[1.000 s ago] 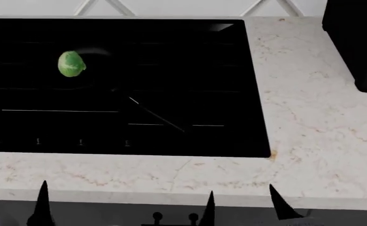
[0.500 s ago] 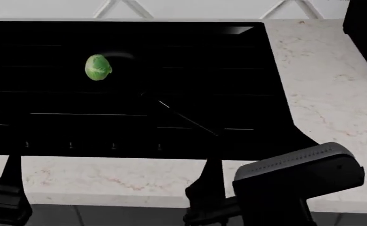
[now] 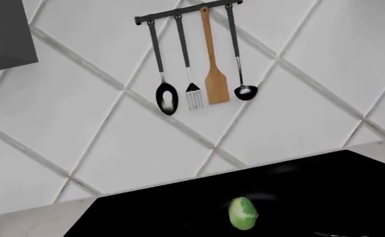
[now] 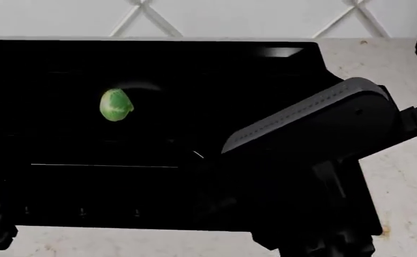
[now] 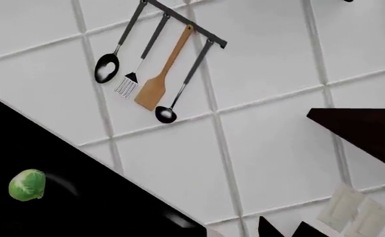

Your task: Pick up the pan and dump the vegetables in it onto the plate. Then return the pan to the stove.

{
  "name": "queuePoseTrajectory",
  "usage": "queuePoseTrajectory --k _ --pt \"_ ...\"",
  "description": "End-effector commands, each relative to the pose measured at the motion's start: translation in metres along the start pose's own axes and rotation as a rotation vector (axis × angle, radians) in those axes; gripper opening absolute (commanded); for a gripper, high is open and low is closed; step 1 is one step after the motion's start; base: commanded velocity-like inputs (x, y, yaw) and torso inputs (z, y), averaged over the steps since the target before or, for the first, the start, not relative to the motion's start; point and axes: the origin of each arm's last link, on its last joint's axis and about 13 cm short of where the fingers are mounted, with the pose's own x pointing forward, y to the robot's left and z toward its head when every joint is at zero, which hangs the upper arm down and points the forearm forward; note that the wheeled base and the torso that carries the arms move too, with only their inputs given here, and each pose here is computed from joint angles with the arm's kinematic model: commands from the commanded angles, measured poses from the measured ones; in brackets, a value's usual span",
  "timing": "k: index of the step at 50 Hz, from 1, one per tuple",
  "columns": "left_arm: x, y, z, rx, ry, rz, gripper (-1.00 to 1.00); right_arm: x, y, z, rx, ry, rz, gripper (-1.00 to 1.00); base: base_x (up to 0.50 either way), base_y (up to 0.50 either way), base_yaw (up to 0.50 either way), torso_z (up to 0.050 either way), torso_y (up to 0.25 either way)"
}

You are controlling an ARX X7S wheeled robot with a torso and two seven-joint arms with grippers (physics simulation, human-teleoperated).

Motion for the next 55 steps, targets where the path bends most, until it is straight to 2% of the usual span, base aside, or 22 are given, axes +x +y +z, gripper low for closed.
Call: queuePoseTrajectory --k 1,6,9,12,18,25,29,37,55 --pt "-0.001 0.001 0.003 -0.012 -0.016 0.001 1.0 0.0 -0.002 0.01 0.022 -0.02 0.002 1.0 0.49 -0.03 0.0 0.045 0.115" --pt "0.0 0.0 0.004 -0.01 -0.018 -0.003 1.0 0.0 0.001 0.005 0.044 -0.01 0.021 1.0 0.49 -0.03 0.0 0.045 0.115" --pt "-0.001 -0.001 0.003 -0.012 -0.01 -0.003 1.0 0.004 0.003 -0.003 0.165 0.053 0.126 1.0 0.28 -0.01 0.0 0.045 0.115" --pt "-0.002 0.001 0.003 0.007 -0.016 0.044 1.0 0.011 0.005 -0.013 0.228 0.141 0.225 1.0 0.0 0.0 0.0 0.0 0.0" --pt "-0.003 0.002 0.001 0.003 -0.007 0.065 1.0 0.015 0.008 -0.018 0.259 0.273 0.343 1.0 0.0 0.0 0.0 0.0 0.0" --pt "-0.005 0.005 0.0 0.004 -0.003 0.085 1.0 0.017 0.011 -0.026 0.347 0.3 0.429 1.0 0.0 0.0 0.0 0.0 0.0" --pt "-0.005 0.004 0.0 0.005 -0.001 0.083 1.0 0.019 0.017 -0.029 0.352 0.306 0.457 1.0 0.0 0.0 0.0 0.0 0.0" --pt "-0.006 0.002 -0.001 0.006 0.005 0.071 1.0 0.029 0.026 -0.024 0.301 0.312 0.47 1.0 0.0 0.0 0.0 0.0 0.0" --pt "-0.008 -0.001 0.004 0.014 -0.001 0.051 1.0 0.068 0.034 -0.042 0.262 0.363 0.506 1.0 0.0 0.0 0.0 0.0 0.0"
